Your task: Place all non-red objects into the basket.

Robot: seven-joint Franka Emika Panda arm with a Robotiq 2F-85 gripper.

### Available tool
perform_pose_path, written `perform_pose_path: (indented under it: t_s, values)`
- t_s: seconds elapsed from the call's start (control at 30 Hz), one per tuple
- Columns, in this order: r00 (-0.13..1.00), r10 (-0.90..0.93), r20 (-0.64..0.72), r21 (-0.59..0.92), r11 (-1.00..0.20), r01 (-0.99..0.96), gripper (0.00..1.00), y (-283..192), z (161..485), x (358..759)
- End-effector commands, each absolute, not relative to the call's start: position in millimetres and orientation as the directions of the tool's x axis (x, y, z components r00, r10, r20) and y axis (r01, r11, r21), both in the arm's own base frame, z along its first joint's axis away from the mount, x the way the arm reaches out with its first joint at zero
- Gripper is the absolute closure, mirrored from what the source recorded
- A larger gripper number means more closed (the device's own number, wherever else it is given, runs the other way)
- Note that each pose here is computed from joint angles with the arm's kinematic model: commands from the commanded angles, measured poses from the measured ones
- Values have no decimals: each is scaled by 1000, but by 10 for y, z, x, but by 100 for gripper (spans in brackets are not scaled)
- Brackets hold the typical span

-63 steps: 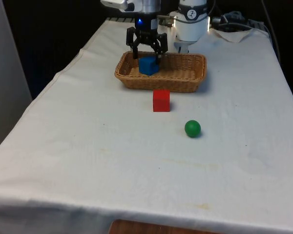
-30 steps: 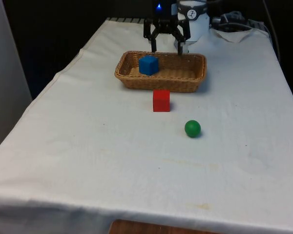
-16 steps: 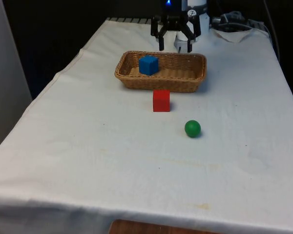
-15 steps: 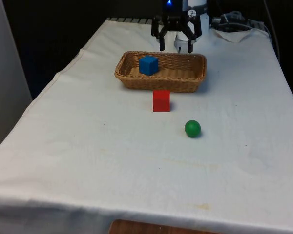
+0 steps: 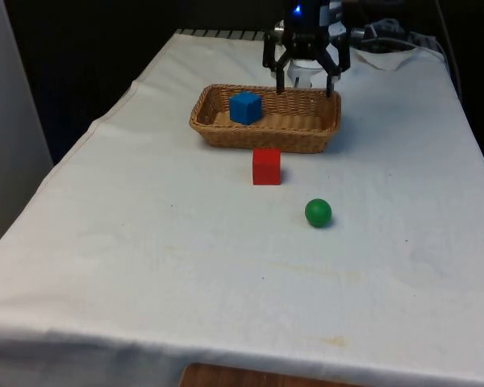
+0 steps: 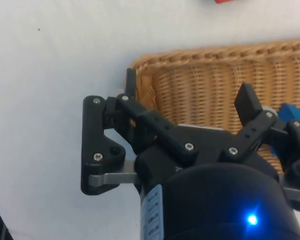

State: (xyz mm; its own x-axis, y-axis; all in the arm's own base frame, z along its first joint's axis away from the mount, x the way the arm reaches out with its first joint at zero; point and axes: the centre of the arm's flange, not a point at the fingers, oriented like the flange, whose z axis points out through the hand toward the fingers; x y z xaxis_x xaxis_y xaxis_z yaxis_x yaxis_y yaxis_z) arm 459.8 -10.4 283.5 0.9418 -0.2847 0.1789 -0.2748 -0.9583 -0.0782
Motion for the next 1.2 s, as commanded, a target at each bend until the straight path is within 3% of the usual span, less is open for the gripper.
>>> perform_pose_path:
  t_s: [0.0, 0.83, 1.17]
  values:
    - [942, -285, 179, -66, -958, -277, 0, -73, 2818, 4657]
    - [948, -236, 213, -56, -972, -229, 0, 303, 2867, 5227]
    - [950, -225, 216, -32, -974, -223, 0, 348, 2714, 5637]
